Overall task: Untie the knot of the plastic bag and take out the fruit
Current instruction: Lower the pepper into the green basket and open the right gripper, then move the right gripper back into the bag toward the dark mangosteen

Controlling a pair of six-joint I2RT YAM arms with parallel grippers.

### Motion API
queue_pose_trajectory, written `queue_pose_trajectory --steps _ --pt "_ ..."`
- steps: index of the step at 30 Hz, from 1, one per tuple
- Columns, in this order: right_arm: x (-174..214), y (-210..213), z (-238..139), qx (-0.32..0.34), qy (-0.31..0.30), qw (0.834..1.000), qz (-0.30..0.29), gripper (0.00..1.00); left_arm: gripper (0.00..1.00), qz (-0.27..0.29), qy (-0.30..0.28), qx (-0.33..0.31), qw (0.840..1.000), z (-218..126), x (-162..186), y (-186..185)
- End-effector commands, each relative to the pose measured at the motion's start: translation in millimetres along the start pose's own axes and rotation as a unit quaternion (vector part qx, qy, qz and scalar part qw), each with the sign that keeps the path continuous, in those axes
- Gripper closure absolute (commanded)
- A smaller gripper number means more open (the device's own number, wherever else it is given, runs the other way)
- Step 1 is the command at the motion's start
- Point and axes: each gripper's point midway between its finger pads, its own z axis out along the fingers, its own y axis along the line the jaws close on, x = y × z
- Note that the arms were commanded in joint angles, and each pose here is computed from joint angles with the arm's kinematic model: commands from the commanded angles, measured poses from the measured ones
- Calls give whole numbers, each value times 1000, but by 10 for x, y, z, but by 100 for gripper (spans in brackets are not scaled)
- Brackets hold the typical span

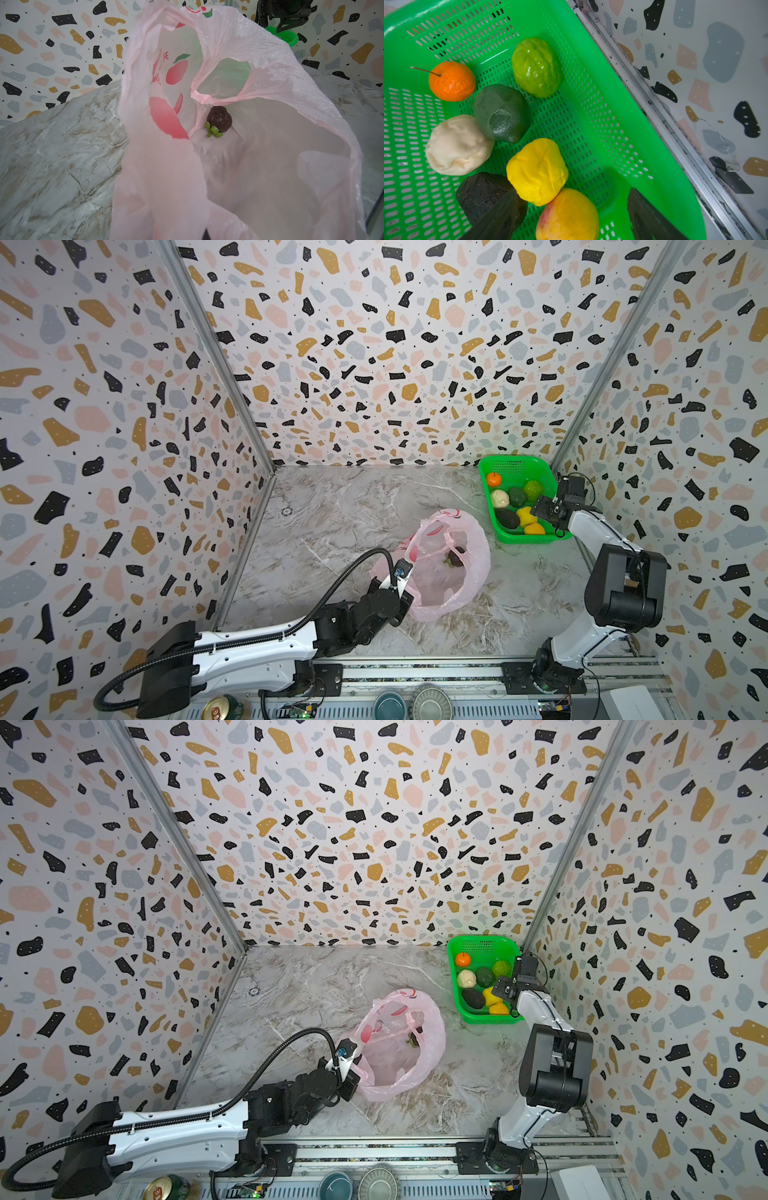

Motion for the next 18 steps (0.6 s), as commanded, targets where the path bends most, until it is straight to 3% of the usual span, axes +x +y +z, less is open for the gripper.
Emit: queue_pose_trajectory --steps 1,10,18 --pt "-216 23 -146 -4 -23 1000 2 16 100 -9 -14 3 1000 -23 -107 -12" --pt "-206 275 -438 -61 -24 998 -5 16 100 -8 -16 1 1000 -22 -117 -11" --pt "287 1075 -1317 -190 25 979 -68 17 100 -2 -24 1 1000 -19 -150 -12"
